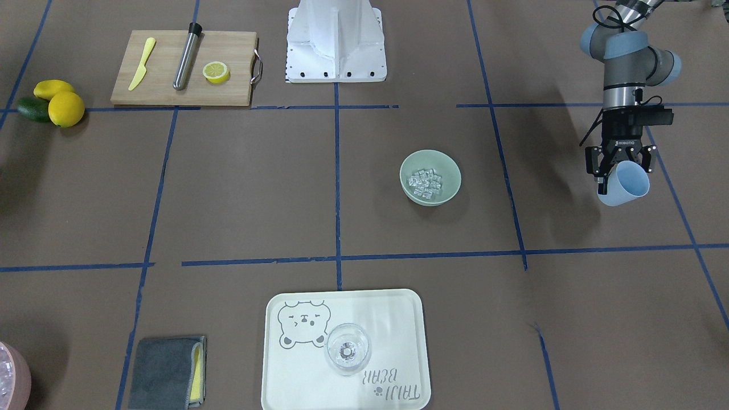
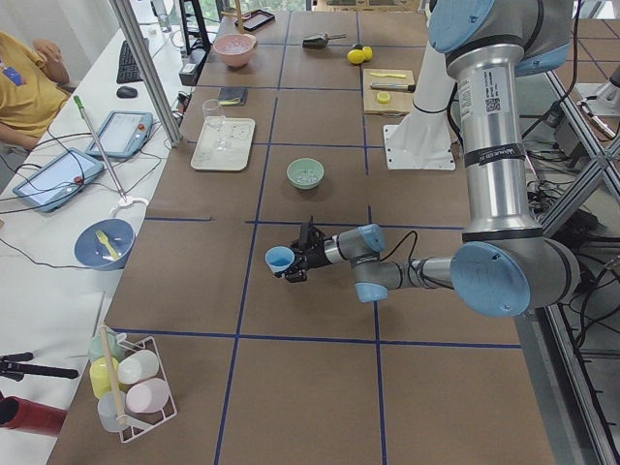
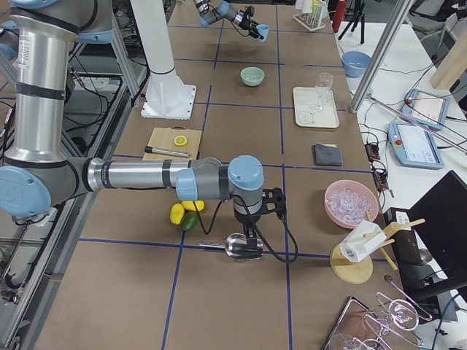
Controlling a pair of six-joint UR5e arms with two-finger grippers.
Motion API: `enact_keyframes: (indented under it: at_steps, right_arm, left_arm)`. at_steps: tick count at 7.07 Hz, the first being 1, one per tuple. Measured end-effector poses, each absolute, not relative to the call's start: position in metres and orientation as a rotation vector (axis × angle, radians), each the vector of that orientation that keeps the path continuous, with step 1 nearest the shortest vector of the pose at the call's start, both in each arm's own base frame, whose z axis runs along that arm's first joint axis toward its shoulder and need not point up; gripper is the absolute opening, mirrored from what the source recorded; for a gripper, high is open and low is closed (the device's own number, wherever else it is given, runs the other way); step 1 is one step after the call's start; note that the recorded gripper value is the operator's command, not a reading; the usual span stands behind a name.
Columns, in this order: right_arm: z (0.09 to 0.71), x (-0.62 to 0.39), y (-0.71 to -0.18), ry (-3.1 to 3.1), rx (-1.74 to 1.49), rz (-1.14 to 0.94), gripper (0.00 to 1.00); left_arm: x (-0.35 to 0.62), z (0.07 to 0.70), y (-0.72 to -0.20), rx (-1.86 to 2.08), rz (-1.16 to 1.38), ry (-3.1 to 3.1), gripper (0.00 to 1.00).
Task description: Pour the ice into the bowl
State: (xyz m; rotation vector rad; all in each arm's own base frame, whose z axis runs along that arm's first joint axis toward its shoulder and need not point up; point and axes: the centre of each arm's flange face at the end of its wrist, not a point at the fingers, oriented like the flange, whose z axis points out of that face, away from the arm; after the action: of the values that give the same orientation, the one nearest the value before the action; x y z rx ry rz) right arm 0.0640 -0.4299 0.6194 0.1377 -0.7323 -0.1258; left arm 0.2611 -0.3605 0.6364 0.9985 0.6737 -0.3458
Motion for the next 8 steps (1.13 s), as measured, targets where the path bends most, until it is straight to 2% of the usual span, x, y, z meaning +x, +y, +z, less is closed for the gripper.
enact_keyframes:
  at_steps: [3,4,6,7,8]
  right_arm:
    - [0.619,0.064,-0.430,-0.733,0.138,-0.126,1.00]
    - [0.619,0.064,-0.430,-0.733,0.139,-0.126,1.00]
    - [0.619,0.064,-0.430,-0.733,0.138,-0.126,1.00]
    - [0.619,0.064,-0.430,-0.733,0.138,-0.126,1.00]
    - [0.619,0.064,-0.430,-0.733,0.138,-0.126,1.00]
  left_arm:
    - [0.270,0.642,-0.354,0.984,-0.327,0.679,0.15]
    - [0.274,0.642,-0.351,0.979,-0.317,0.686,0.25]
    - [0.282,0.642,-0.344,0.970,-0.296,0.698,0.68]
    - [0.285,0.642,-0.342,0.967,-0.288,0.701,1.00]
    - [0.286,0.642,-0.341,0.966,-0.280,0.700,1.00]
